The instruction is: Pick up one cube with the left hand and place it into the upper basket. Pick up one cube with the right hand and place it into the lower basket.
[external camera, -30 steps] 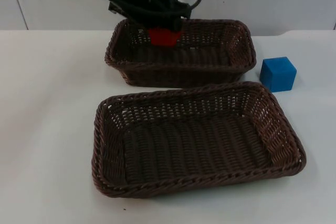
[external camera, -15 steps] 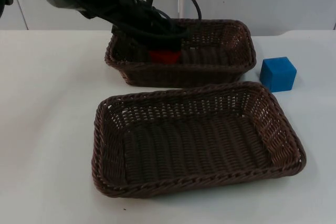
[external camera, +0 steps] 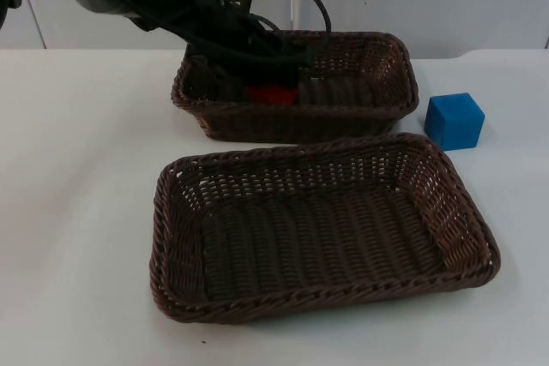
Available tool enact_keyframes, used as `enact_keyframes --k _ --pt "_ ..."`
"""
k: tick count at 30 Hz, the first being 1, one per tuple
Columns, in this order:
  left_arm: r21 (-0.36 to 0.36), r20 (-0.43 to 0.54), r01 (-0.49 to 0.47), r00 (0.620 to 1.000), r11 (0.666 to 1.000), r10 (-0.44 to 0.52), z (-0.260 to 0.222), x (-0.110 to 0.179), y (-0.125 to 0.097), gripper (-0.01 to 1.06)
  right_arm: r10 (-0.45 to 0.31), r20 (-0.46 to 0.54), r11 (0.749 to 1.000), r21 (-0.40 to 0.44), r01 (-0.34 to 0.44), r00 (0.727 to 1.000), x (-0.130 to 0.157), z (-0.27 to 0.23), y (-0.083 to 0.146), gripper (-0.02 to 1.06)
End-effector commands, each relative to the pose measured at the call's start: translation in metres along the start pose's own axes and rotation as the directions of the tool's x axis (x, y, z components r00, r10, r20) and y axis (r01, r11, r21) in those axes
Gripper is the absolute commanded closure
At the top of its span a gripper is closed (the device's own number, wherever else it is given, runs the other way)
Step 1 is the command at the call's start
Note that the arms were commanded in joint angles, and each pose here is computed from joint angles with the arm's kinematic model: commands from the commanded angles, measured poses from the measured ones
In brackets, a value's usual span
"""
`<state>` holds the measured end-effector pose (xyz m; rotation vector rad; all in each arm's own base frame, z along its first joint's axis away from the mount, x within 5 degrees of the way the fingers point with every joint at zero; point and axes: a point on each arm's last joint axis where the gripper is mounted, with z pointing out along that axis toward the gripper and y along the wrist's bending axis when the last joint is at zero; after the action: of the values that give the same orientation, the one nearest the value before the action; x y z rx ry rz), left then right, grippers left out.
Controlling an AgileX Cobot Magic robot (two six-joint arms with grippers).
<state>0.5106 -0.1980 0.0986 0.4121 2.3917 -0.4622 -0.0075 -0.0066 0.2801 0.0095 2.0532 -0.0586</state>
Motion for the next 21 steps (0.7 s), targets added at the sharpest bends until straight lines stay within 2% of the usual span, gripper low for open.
enact_keyframes --k 1,2,3,5,6,7,11,15,21 --pt "0.035 0.010 0.035 0.999 0.999 -0.036 -0.005 -0.006 -0.008 0.28 0.000 0.007 1.000 0.007 0.000 1.000 0.000 0.000 0.000 -0.01" --pt "0.035 0.010 0.035 0.999 0.999 -0.036 -0.005 -0.006 -0.008 0.28 0.000 0.007 1.000 0.007 0.000 1.000 0.000 0.000 0.000 -0.01" --pt "0.042 0.014 0.038 0.999 0.998 -0.038 -0.010 -0.010 -0.010 0.20 0.000 0.007 1.000 0.007 0.000 1.000 0.000 0.000 0.000 -0.01" --pt "0.049 0.039 0.035 0.999 0.998 -0.037 -0.020 -0.019 -0.013 0.11 0.000 0.007 1.000 0.007 0.000 1.000 0.000 0.000 0.000 -0.01" --pt "0.049 0.039 0.035 0.999 0.998 -0.037 -0.020 -0.019 -0.013 0.11 0.000 0.007 1.000 0.007 0.000 1.000 0.000 0.000 0.000 -0.01" --pt "0.048 0.079 0.027 0.996 0.998 -0.031 -0.033 -0.031 -0.017 0.08 0.000 0.007 1.000 0.007 0.000 1.000 0.000 0.000 0.000 -0.01" --pt "0.042 0.178 -0.010 0.984 0.999 0.002 -0.074 -0.062 -0.026 0.08 0.000 0.007 1.000 0.007 0.000 1.000 0.000 0.000 0.000 -0.01" --pt "0.035 0.237 -0.051 0.971 0.998 0.041 -0.107 -0.082 -0.035 0.08 0.001 0.007 1.000 0.006 -0.001 1.000 0.000 0.000 0.000 -0.01" --pt "0.017 0.282 -0.118 0.953 0.993 0.109 -0.149 -0.101 -0.046 0.08 0.001 0.007 1.000 0.006 -0.001 1.000 0.000 0.000 0.000 -0.01"
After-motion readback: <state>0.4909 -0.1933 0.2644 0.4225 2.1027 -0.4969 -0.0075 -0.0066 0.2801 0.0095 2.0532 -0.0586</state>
